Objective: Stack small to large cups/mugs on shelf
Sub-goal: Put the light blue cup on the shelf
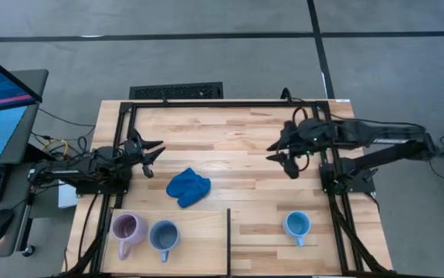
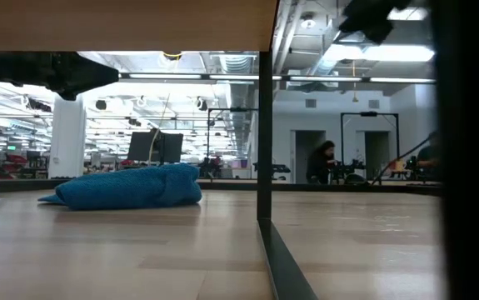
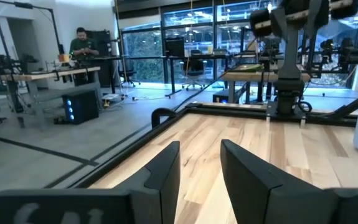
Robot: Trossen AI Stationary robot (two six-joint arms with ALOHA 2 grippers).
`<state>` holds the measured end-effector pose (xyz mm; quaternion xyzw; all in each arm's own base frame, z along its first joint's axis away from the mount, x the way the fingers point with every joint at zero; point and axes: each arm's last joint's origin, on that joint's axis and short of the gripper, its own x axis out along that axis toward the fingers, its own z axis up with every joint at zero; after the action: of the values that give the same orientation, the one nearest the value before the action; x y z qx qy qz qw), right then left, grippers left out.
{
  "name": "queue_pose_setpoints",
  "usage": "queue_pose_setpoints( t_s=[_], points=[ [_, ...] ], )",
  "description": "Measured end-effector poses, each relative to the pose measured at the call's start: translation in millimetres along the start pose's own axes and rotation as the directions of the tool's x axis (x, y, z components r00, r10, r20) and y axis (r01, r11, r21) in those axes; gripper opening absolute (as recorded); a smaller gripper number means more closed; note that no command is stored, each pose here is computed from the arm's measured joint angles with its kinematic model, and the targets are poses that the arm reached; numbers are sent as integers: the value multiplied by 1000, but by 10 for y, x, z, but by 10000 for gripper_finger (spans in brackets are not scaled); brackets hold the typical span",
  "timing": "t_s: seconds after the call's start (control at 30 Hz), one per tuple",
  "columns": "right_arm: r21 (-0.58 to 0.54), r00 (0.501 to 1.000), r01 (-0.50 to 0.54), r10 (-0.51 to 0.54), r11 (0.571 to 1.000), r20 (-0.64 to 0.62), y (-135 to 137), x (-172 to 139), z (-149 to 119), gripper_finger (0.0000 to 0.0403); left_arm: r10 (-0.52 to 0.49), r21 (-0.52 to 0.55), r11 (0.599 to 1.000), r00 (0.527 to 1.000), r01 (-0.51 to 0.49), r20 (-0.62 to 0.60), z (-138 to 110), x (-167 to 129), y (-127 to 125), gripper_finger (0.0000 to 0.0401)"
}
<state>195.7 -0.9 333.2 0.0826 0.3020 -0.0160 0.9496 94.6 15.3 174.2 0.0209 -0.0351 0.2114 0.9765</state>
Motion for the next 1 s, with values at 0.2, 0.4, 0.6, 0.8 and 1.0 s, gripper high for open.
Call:
queue_pose_setpoints(
  t_s=[0.2, 0.4, 0.6, 0.8, 1.0],
  points=[
    [225, 976, 59, -9, 973, -217, 100, -305, 158, 171, -1, 5, 1000, 1000, 1, -6, -7, 4, -2, 108],
    [392, 926, 109, 51, 913, -374, 188, -341, 22, 171, -5, 20, 1000, 999, 6, -46, -42, 28, -14, 108],
    [389, 891, 127, 67, 912, -448, 284, -247, -149, 171, -7, 41, 999, 995, 11, -100, -91, 58, -29, 108],
    [448, 822, 235, 70, 863, -565, 343, -99, -312, 171, -7, 51, 999, 992, 13, -125, -115, 71, -36, 108],
    [217, 703, 176, 31, 960, -710, 538, 195, -442, 171, -7, 58, 998, 992, 14, -125, -117, 71, -36, 108]
  ],
)
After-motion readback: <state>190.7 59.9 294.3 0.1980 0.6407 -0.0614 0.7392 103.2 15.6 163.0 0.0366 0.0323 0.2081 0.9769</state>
